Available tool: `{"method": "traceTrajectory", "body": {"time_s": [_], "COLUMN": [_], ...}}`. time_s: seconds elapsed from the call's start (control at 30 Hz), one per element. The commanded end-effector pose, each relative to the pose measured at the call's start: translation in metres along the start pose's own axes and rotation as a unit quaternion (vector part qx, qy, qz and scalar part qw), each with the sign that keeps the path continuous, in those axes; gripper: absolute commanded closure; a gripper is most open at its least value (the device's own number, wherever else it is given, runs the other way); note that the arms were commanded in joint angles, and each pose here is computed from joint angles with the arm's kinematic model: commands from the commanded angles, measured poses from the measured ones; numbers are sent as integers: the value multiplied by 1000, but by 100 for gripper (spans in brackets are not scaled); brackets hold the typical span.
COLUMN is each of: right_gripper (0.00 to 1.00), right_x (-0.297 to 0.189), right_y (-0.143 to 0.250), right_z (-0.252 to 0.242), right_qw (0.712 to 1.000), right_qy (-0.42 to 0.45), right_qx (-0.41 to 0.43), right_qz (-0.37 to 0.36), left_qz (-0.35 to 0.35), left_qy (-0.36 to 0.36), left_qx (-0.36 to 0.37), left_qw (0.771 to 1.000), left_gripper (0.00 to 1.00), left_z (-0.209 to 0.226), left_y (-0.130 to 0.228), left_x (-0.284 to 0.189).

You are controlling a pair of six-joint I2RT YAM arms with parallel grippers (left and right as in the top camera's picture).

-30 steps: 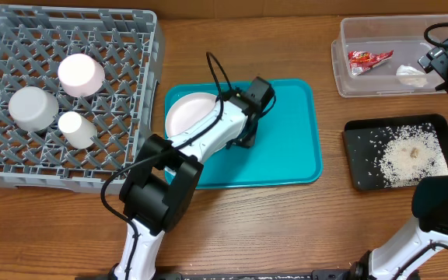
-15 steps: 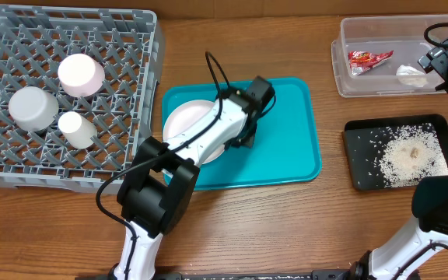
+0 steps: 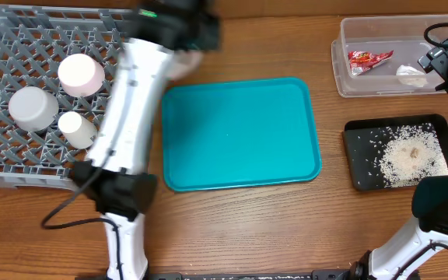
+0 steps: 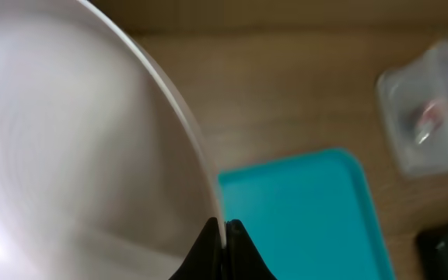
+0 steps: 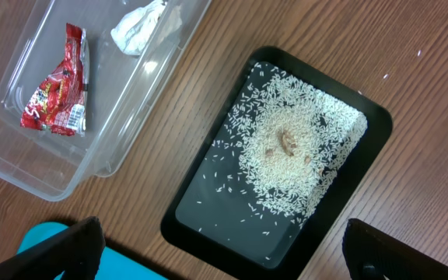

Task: Sort waste into correct bins and load items into the dishwasher
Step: 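Lift the plate with the left gripper and carry it to the rack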

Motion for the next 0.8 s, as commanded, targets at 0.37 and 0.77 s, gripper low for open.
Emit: {"method": "traceTrajectory", "body": {"time_s": [0.37,0.77], "right_gripper": [0,0], "right_x": [-4,-4], "right_y": [-2,-2], "right_z": [-1,-1], "right_qw": [1000,1000], "right_qy": [-3,-3], "right_qx": [2,2], "right_qz": [-9,-9], "left_qz": [-69,8], "left_qy": [343,257], "left_qx": [-29,-109], "left_qw": [936,960], "left_gripper": [96,96], "left_z": [125,172], "left_y": [-26,8], "left_x": [4,39]}}
Point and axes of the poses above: each gripper's point midway between its finger pads, its own x axis out along the fingers, its own z axis along the line the jaws close on, y = z × x, the point moved 8 cm from there along -x, back along the fingers, and after that the axes turned 3 degrees about x, right-handed, at the moved point
